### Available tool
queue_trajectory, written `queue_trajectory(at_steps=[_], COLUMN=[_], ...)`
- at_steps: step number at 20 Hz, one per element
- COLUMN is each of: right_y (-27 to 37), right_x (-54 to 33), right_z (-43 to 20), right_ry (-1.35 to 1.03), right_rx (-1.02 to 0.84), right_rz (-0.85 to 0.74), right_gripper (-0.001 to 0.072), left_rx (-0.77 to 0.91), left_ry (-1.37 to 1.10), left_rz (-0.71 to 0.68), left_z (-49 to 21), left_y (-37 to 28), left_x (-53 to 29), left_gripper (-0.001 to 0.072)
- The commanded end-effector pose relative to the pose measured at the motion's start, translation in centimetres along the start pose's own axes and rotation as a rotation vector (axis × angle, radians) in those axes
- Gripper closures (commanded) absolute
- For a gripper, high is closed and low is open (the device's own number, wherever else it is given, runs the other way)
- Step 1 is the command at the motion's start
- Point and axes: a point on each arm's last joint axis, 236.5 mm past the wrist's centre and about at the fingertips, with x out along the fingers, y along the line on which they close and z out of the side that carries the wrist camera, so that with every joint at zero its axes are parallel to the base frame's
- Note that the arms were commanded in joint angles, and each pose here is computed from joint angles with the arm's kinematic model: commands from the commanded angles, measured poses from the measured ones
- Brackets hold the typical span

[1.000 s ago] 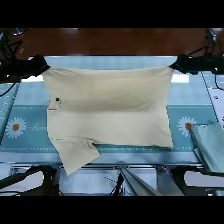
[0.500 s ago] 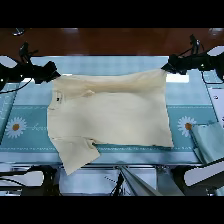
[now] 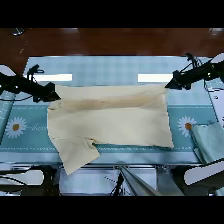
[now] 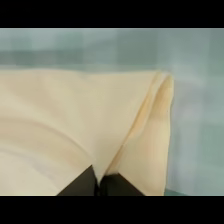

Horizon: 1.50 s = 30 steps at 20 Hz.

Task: Fold the shirts.

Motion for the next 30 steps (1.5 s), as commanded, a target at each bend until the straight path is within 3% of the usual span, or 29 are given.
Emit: queue_trajectory(at_steps=[1,3,4,5,6,11,15,18,21,30], right_y=[-1.2,-1.6,-1.7,-1.7,-1.6,-3.6,-3.2,1.2,3.5,9.4], right_x=[2.7,3.1,3.1,2.9,2.3,-4.5,-5.0,-2.5,-0.4,0.6], right_z=[-3.4,-3.5,-3.4,-3.6,-4.0,-5.4,-9.2,-12.1,-15.3,-15.4], right_ry=[0.107,0.107,0.103,0.109,0.117,0.017,-0.194,-0.319,-0.293,-0.295], right_rx=[0.015,0.030,0.065,0.094,0.091,0.066,0.128,0.125,0.075,0.027], right_rz=[-0.023,-0.040,-0.048,-0.047,-0.046,-0.196,-0.185,-0.032,0.000,0.164], right_gripper=[0.0688,0.0687,0.0608,0.0256,0.0088,0.0087,0.0087,0.0087,0.0087,0.0087], left_rx=[-0.019,-0.020,-0.033,-0.034,-0.025,-0.004,-0.060,-0.196,-0.266,-0.192], left_ry=[0.087,0.092,0.098,0.112,0.130,0.117,0.202,0.215,0.162,0.153], left_rz=[0.021,0.018,0.018,0.013,0.010,0.074,0.266,0.201,0.103,0.041], left_z=[-2.7,-2.8,-2.9,-3.2,-3.4,-5.5,-15.2,-21.3,-22.7,-21.7], left_y=[1.6,1.6,1.6,1.5,1.2,2.2,8.4,9.2,8.1,6.8], left_x=[1.4,1.3,1.2,1.0,0.5,-4.6,-4.5,-1.5,0.5,1.6], left_gripper=[0.0686,0.0685,0.0625,0.0275,0.0008,0.0000,0.0001,0.0001,0.0001,0.0004])
